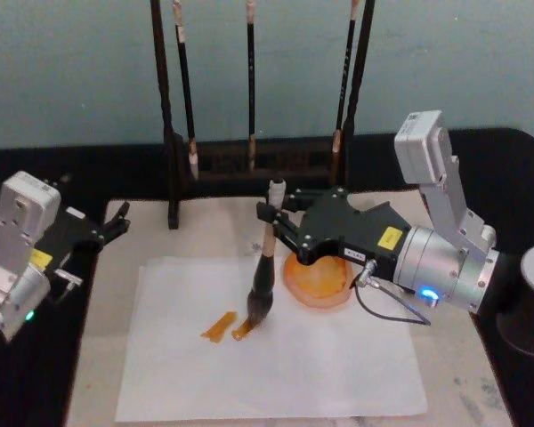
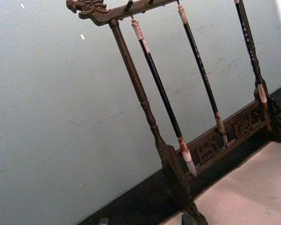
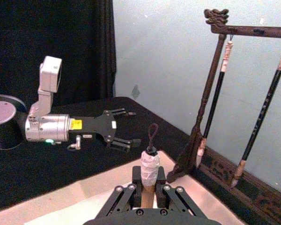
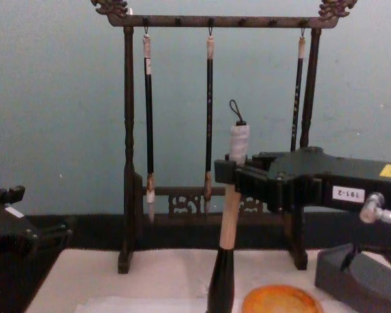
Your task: Pick up the brush from the inkstone, write on the paper, then place the brush back to its original position.
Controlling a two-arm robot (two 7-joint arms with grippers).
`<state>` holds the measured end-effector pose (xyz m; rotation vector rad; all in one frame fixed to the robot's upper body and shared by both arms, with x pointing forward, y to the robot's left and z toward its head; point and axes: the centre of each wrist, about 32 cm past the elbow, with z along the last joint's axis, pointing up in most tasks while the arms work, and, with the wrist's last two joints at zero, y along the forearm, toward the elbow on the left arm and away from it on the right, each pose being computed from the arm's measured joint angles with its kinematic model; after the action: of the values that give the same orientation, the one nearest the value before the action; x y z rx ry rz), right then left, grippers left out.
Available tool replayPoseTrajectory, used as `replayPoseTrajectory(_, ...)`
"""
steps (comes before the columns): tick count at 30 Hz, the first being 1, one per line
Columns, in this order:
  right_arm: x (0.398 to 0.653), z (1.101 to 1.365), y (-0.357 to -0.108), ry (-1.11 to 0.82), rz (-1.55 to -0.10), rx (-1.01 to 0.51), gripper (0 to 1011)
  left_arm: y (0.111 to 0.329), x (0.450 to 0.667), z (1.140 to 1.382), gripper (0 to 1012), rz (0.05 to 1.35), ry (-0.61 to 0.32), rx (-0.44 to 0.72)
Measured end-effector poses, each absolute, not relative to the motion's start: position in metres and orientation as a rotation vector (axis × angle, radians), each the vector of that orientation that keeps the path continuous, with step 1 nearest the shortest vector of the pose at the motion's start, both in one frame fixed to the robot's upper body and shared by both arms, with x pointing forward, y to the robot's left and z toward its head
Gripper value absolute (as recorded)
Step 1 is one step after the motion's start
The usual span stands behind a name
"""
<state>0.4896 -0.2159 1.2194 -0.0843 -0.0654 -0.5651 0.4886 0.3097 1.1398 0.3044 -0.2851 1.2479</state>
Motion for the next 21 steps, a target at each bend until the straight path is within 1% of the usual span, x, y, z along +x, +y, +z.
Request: replayPoseTrajectory(21, 0.4936, 1.2216, -0.2230, -0.079, -0.613, -0.085, 171, 0.3097, 0.4886, 1.1398, 1010, 1.248, -0.285, 0.305)
